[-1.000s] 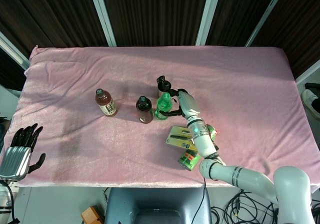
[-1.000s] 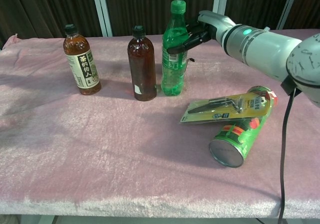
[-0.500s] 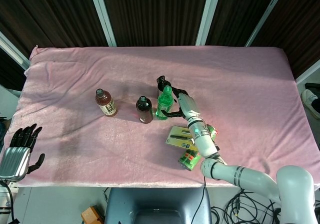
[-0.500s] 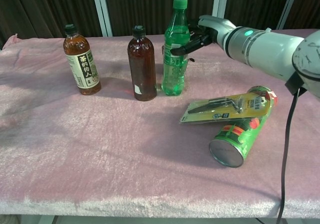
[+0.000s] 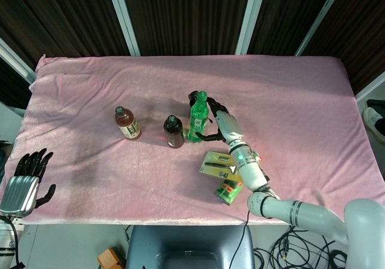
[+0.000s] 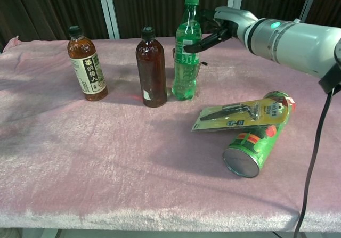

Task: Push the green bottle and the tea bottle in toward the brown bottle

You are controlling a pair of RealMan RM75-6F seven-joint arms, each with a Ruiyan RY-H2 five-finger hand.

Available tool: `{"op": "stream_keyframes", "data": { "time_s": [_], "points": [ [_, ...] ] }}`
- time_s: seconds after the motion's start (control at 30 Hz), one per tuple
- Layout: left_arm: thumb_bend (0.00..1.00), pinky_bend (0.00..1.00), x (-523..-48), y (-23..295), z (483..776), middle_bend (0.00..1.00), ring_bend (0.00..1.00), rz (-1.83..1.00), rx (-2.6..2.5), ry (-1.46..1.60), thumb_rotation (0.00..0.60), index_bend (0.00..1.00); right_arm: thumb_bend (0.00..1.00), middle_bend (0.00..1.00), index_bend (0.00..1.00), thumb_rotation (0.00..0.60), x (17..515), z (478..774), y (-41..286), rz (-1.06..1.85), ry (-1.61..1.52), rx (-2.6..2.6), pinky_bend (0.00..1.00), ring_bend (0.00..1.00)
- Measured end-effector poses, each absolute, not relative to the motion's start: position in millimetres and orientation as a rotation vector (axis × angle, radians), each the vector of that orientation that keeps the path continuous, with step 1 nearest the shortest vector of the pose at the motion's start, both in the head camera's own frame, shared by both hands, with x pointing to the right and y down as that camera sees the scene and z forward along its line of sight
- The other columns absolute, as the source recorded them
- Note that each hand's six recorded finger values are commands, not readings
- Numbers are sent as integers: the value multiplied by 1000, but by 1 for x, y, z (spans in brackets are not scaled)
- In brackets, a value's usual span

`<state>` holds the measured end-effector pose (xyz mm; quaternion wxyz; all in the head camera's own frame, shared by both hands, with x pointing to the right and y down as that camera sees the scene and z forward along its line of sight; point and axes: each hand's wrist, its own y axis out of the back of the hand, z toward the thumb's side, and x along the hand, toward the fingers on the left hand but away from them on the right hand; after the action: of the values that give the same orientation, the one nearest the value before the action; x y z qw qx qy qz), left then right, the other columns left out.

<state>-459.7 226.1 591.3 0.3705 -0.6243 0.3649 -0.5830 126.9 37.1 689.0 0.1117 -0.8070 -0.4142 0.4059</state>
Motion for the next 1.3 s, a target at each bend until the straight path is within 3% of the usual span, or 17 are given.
{"op": "stream_keyframes", "data": {
  "time_s": [0.73, 0.97, 1.17, 1.3],
  "points": [
    [374, 47, -455, 225, 594, 0, 0, -1492, -1610, 920, 600, 0, 349, 116, 16, 600, 141, 664, 52, 1124, -1071, -2306, 132, 43],
    [375, 48, -456, 224, 594, 0, 0, -1484, -1614, 930, 600, 0, 348, 38, 0, 600, 154, 647, 51, 1075, -1061, -2264, 101, 2],
    [375, 51, -452, 217, 593, 0, 0, -1433, -1644, 955, 600, 0, 349, 0, 0, 600, 192, 617, 67, 1028, -1007, -2159, 38, 0],
    [374, 62, -443, 200, 596, 0, 0, -1345, -1691, 980, 600, 0, 349, 0, 0, 600, 246, 593, 94, 1035, -973, -2022, 8, 0]
  ]
}}
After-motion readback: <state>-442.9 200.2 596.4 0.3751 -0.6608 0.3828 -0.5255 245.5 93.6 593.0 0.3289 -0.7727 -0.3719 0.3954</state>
